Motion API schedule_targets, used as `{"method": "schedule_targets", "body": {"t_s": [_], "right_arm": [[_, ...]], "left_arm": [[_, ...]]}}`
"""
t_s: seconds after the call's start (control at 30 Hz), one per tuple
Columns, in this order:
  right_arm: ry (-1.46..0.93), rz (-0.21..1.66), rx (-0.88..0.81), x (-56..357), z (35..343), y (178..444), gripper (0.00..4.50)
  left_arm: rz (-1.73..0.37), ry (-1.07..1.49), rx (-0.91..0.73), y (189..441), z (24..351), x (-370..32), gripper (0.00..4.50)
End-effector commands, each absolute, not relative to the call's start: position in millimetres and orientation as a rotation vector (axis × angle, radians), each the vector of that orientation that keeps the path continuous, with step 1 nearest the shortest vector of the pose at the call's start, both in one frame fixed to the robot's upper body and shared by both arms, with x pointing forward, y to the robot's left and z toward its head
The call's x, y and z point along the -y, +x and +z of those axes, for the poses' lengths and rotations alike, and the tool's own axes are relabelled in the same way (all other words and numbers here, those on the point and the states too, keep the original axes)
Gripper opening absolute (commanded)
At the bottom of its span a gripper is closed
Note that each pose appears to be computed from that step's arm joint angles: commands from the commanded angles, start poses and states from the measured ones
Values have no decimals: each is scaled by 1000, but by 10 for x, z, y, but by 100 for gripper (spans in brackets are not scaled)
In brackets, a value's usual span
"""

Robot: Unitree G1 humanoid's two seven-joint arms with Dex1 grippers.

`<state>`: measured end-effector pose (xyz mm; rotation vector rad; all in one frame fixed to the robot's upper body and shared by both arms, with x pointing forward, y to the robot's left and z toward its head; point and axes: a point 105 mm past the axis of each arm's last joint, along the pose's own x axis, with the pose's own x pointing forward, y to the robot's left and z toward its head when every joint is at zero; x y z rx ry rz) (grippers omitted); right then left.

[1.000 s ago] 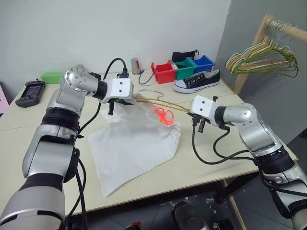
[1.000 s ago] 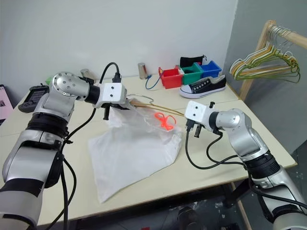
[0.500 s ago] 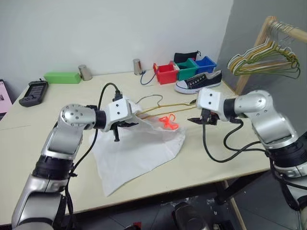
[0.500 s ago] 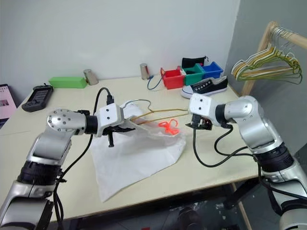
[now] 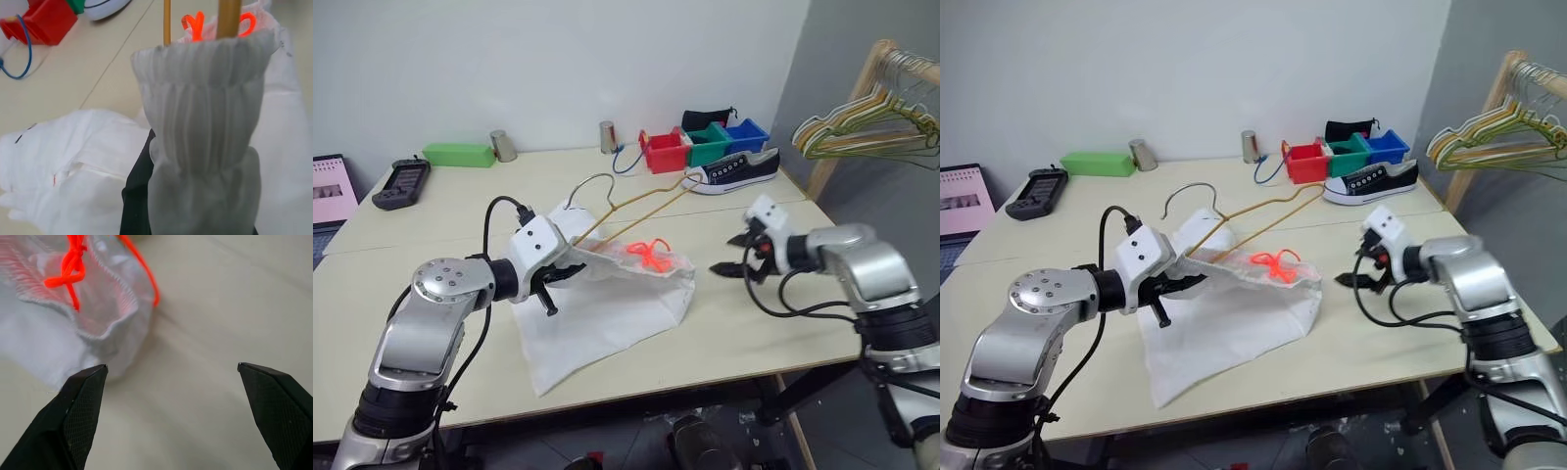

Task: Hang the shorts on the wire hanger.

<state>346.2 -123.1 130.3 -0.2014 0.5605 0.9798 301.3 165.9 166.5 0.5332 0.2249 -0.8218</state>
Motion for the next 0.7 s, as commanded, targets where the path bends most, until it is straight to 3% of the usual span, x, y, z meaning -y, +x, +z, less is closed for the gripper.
{"method": "schedule_targets", "body": {"t_s": [0.03, 0.33, 0.47, 0.7], "right_arm": [[-78, 1053, -566, 992, 1397, 3407, 449], [28, 1025, -582, 849, 1311, 3467, 449], [89, 1015, -572, 847, 1359, 3515, 385], [51, 1016, -572, 925, 1343, 3477, 218]], "left_arm": [[-777, 562, -167, 3006, 1863, -1717, 0], [-770, 562, -167, 3007, 1873, -1710, 0], [-756, 558, -165, 3026, 1868, -1717, 0], [-748, 560, -165, 3037, 1879, -1735, 0]]}}
